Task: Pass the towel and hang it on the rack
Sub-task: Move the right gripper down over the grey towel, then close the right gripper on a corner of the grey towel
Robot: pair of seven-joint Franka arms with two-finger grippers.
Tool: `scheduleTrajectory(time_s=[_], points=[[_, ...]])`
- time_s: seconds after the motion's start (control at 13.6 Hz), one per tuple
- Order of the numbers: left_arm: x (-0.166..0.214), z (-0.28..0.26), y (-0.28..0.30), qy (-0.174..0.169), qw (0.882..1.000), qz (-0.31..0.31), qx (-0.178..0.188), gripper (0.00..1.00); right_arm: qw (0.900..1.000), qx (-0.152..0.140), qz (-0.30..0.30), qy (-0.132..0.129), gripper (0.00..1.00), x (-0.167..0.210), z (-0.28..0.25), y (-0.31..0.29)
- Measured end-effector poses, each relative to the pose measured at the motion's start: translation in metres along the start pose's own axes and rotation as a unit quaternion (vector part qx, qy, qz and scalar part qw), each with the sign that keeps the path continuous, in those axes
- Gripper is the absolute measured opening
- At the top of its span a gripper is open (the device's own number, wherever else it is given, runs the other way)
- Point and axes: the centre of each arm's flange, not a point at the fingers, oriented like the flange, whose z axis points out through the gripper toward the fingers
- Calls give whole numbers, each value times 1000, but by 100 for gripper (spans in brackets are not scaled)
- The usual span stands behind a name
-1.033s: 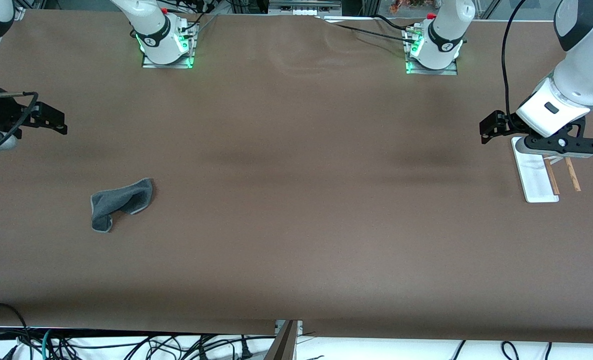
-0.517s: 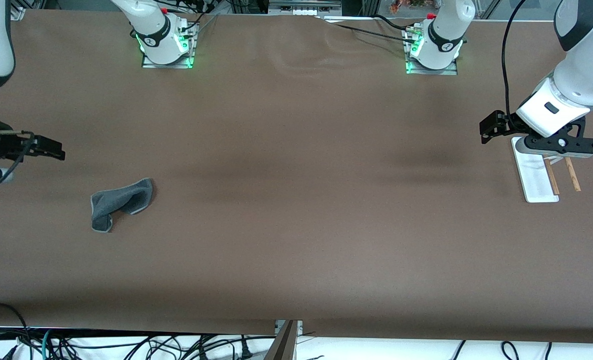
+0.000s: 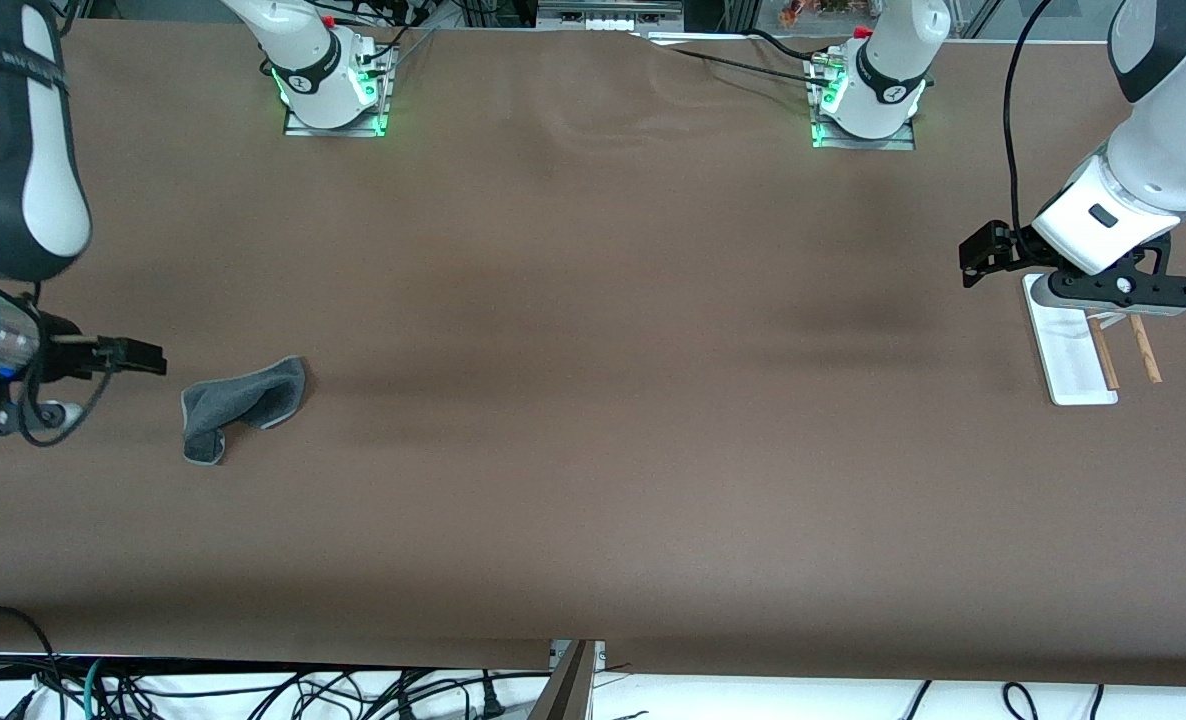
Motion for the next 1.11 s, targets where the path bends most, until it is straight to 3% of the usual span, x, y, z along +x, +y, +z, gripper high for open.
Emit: scheduleTrajectory(time_s=[0.66, 1.11], points=[[0, 0, 0, 0, 1000, 0, 0, 100, 1000, 4, -28, -4, 100, 35, 107, 8], [0, 0, 0, 0, 1000, 0, 0, 100, 998, 1, -58, 27, 100, 54, 173, 16]])
